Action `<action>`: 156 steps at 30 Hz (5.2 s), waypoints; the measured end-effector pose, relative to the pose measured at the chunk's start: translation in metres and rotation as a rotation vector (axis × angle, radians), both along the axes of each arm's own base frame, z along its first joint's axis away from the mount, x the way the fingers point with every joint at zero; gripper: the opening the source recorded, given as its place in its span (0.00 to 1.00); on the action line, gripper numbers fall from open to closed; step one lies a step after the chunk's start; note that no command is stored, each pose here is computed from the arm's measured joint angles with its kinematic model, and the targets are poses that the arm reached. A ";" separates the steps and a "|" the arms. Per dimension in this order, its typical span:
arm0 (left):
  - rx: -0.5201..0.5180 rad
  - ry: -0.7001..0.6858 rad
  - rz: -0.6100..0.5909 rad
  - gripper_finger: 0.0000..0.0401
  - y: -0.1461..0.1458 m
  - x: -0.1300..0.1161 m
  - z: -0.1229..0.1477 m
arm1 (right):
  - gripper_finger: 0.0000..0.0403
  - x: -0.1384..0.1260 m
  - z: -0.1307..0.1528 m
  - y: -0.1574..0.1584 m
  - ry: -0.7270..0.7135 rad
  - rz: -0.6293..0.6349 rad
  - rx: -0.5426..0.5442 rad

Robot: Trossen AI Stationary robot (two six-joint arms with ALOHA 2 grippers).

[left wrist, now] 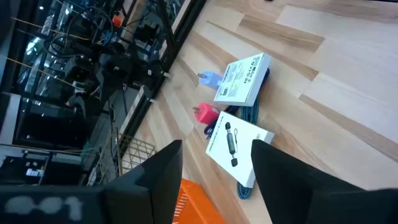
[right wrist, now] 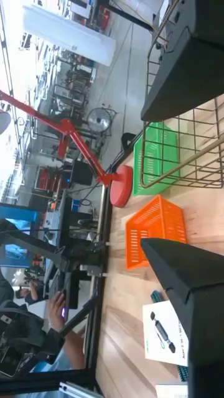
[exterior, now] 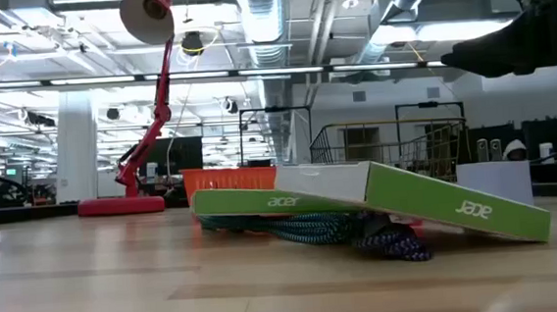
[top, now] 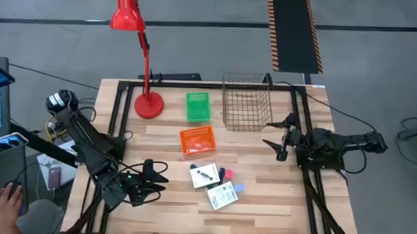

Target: Pick and place items into bin

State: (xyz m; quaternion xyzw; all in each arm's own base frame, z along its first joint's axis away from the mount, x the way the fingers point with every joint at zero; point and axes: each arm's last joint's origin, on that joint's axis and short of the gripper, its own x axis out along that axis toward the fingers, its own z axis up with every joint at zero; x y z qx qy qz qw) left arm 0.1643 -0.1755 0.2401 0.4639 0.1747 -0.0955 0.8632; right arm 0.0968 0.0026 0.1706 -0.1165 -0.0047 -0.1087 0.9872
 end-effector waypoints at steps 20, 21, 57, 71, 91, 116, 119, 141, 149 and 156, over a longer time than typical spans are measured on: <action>0.000 0.000 0.000 0.46 0.000 0.000 0.000 | 0.79 0.000 0.000 0.000 0.001 0.000 0.000; 0.000 0.000 0.000 0.46 0.000 0.000 0.000 | 0.79 0.000 0.000 0.000 0.001 0.000 0.000; 0.000 0.000 0.000 0.46 0.000 0.000 0.000 | 0.79 0.000 0.000 0.000 0.000 0.000 0.000; 0.000 0.000 0.000 0.46 0.000 0.000 0.000 | 0.79 0.000 0.000 0.000 0.001 0.000 0.000; -0.001 0.000 0.000 0.46 0.000 0.000 0.000 | 0.79 0.000 0.000 0.000 0.001 0.000 0.000; -0.039 0.024 -0.029 0.46 -0.001 0.000 -0.001 | 0.79 0.000 0.000 0.000 0.000 0.000 0.000; -0.030 0.023 -0.026 0.46 0.000 0.002 -0.001 | 0.79 0.000 0.000 0.000 0.001 0.000 0.000; 0.442 0.251 0.124 0.46 0.001 0.037 -0.086 | 0.79 0.000 0.000 0.000 0.001 0.000 0.000; 0.447 0.260 0.139 0.46 -0.008 0.045 -0.113 | 0.79 0.000 0.000 0.000 0.000 0.000 0.000; 0.425 0.225 0.129 0.46 -0.015 0.053 -0.124 | 0.79 0.000 0.000 0.000 0.001 0.000 0.000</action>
